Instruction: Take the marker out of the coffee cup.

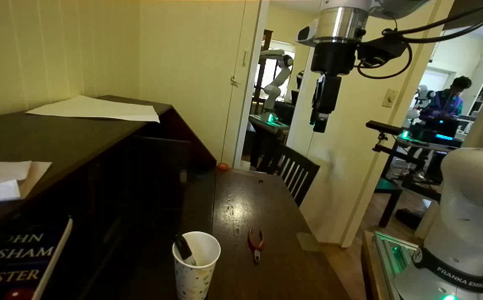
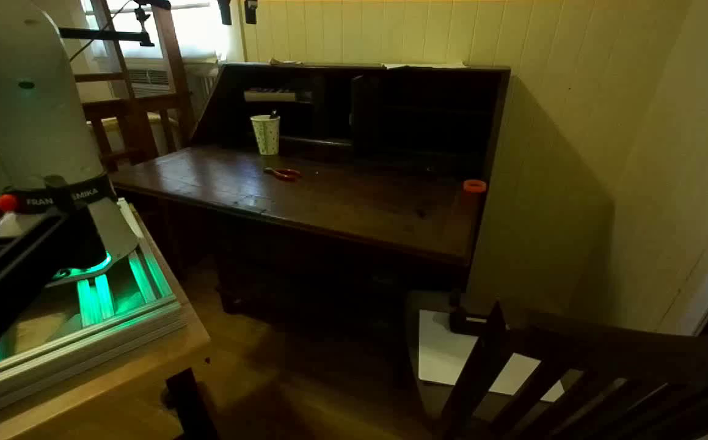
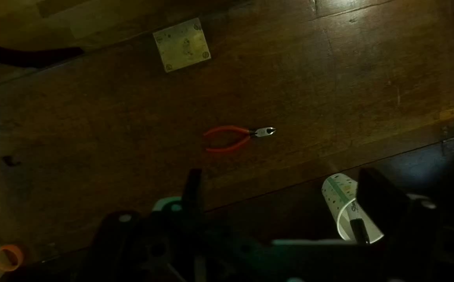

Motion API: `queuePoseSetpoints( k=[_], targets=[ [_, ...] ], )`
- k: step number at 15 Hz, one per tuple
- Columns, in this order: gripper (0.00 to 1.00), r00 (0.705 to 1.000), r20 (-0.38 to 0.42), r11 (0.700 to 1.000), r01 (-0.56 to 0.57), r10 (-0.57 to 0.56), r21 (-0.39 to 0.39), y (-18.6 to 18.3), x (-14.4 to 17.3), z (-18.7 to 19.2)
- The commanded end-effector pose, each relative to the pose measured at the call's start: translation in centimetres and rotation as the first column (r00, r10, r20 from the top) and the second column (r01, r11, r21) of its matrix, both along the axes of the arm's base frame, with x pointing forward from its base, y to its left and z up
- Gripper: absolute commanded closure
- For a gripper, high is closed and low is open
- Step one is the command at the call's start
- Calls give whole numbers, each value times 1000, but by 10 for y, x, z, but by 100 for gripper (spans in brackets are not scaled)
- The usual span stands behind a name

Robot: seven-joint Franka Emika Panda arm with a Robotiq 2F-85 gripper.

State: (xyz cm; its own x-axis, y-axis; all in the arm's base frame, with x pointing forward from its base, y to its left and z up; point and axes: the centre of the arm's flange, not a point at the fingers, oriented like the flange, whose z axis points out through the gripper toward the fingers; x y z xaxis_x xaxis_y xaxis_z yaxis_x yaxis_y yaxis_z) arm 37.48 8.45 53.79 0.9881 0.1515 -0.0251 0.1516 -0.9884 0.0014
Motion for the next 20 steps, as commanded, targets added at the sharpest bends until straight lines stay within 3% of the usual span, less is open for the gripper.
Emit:
queuePoseSetpoints(
  k=[1,7,10,14,16,20],
  targets=[
    [0,1000,0,1000,0,0,0,0,0,0],
    [0,1000,19,1000,-2,1,14,5,9,-3],
    [0,999,39,996,13,-16,90,42,47,-15],
    [0,999,-12,976,38,-37,215,103,83,-41],
    [0,999,-29,978,33,-27,205,130,100,-62],
    [0,997,-50,992,59,-53,112,170,129,-110]
  ],
)
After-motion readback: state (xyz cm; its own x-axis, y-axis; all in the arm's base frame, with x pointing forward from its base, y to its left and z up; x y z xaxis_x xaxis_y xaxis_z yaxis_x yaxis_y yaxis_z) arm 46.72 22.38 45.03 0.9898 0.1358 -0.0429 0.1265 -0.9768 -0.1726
